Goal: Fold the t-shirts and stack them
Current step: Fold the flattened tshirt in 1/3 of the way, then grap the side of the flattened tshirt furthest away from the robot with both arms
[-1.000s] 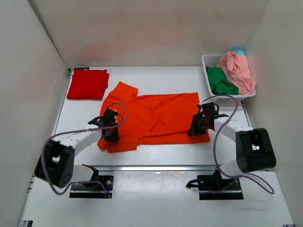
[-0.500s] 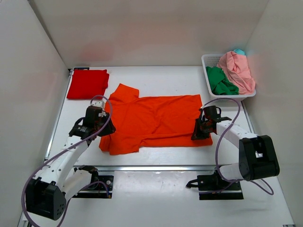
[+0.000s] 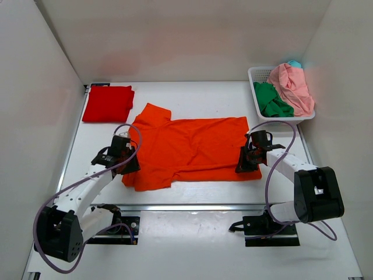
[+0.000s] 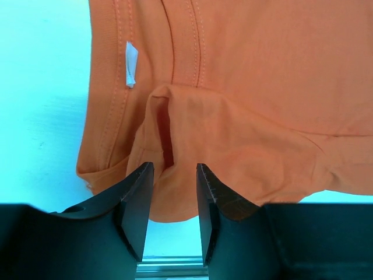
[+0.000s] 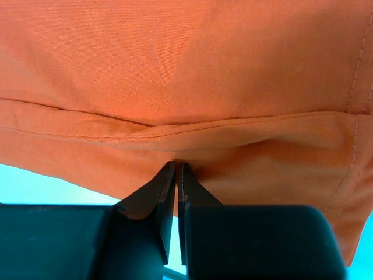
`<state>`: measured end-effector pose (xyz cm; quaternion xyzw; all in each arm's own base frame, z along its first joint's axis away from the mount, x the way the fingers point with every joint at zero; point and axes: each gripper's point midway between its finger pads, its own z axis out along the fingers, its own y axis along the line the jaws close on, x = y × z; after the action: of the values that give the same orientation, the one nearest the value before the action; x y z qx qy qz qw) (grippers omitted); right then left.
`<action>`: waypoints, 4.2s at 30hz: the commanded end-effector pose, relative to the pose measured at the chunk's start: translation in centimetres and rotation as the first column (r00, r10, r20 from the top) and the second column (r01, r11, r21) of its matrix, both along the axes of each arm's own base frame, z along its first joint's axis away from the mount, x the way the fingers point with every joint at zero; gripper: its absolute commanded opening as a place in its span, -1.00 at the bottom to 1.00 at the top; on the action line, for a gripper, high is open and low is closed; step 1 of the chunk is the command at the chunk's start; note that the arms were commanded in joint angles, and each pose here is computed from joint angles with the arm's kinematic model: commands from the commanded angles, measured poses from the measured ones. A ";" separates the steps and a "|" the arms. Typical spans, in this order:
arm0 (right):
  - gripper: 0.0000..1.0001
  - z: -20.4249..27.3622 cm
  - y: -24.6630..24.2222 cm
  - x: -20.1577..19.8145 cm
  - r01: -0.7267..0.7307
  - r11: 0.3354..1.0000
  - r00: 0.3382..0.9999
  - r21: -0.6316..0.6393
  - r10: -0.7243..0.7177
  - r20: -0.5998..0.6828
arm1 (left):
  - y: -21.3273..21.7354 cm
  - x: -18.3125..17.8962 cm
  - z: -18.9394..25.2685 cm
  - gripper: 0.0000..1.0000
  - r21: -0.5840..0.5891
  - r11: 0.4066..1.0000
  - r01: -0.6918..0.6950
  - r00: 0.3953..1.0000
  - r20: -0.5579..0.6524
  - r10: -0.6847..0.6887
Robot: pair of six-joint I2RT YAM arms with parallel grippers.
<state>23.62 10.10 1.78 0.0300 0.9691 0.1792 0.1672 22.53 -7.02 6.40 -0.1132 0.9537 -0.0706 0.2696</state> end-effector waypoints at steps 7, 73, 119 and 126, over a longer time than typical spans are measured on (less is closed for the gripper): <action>-0.91 -0.9 -0.3 -0.7 -0.007 1.000 1.000 -0.016 0.006 -0.028 | -1.2 0.1 -1.6 -0.11 -0.001 1.000 0.026 0.999 -0.021 -0.026; -1.00 -0.2 -2.2 0.3 0.025 0.997 0.999 -0.077 -0.027 -0.027 | -3.2 7.8 2.4 -0.01 -0.019 0.982 0.188 0.982 0.006 -0.188; -0.74 10.3 -5.5 6.7 0.073 0.953 0.996 -0.295 -0.054 0.072 | -2.8 15.2 12.7 0.06 0.081 0.971 0.223 0.949 0.210 -0.235; -0.72 11.8 -2.9 12.0 0.063 0.971 0.985 -0.231 -0.024 0.171 | -0.8 26.8 9.1 0.31 0.146 0.982 0.122 0.956 0.248 -0.156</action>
<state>32.85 6.02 12.21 0.0169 0.9757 0.0429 0.2142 45.32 -8.96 17.23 -0.0101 0.9227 -0.0597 0.3808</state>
